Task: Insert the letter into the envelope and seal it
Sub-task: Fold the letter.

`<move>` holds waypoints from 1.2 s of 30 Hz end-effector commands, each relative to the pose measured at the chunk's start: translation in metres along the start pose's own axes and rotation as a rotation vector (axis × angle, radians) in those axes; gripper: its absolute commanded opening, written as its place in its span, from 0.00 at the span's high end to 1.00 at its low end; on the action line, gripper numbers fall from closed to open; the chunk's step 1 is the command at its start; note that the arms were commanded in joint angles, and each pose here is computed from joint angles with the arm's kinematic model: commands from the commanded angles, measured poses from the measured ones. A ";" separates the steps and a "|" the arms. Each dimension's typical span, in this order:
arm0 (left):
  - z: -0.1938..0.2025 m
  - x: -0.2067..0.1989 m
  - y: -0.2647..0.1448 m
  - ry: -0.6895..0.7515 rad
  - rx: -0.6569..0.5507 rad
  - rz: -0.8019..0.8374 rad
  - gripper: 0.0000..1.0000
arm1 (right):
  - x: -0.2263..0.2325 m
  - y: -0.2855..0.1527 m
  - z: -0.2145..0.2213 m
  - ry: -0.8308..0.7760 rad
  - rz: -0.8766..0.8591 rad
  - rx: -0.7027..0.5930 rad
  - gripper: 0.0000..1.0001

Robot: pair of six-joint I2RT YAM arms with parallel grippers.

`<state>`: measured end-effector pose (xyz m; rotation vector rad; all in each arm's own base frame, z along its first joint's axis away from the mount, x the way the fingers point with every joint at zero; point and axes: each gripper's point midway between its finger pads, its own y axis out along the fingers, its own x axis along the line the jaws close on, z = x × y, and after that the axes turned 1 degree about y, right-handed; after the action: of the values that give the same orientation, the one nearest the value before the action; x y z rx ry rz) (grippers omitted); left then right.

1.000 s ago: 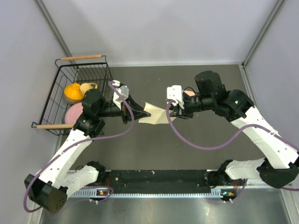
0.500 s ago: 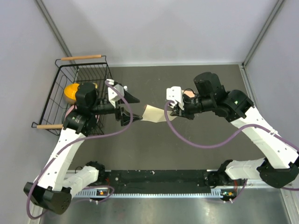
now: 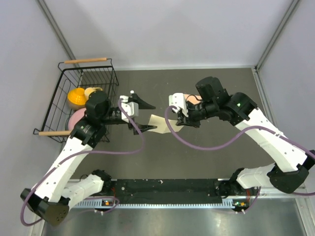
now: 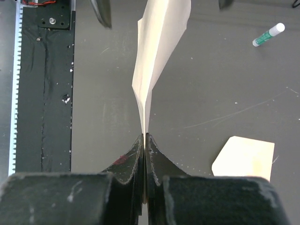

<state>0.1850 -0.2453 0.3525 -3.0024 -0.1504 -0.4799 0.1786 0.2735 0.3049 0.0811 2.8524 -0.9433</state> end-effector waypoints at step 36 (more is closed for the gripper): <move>0.010 0.010 0.001 -0.089 -0.036 -0.027 1.00 | 0.002 -0.031 0.014 0.118 0.021 0.018 0.52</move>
<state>0.2121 -0.2428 0.3318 -3.0151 -0.3072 -0.2231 0.1956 0.2438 0.2911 0.2411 2.9102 -1.0811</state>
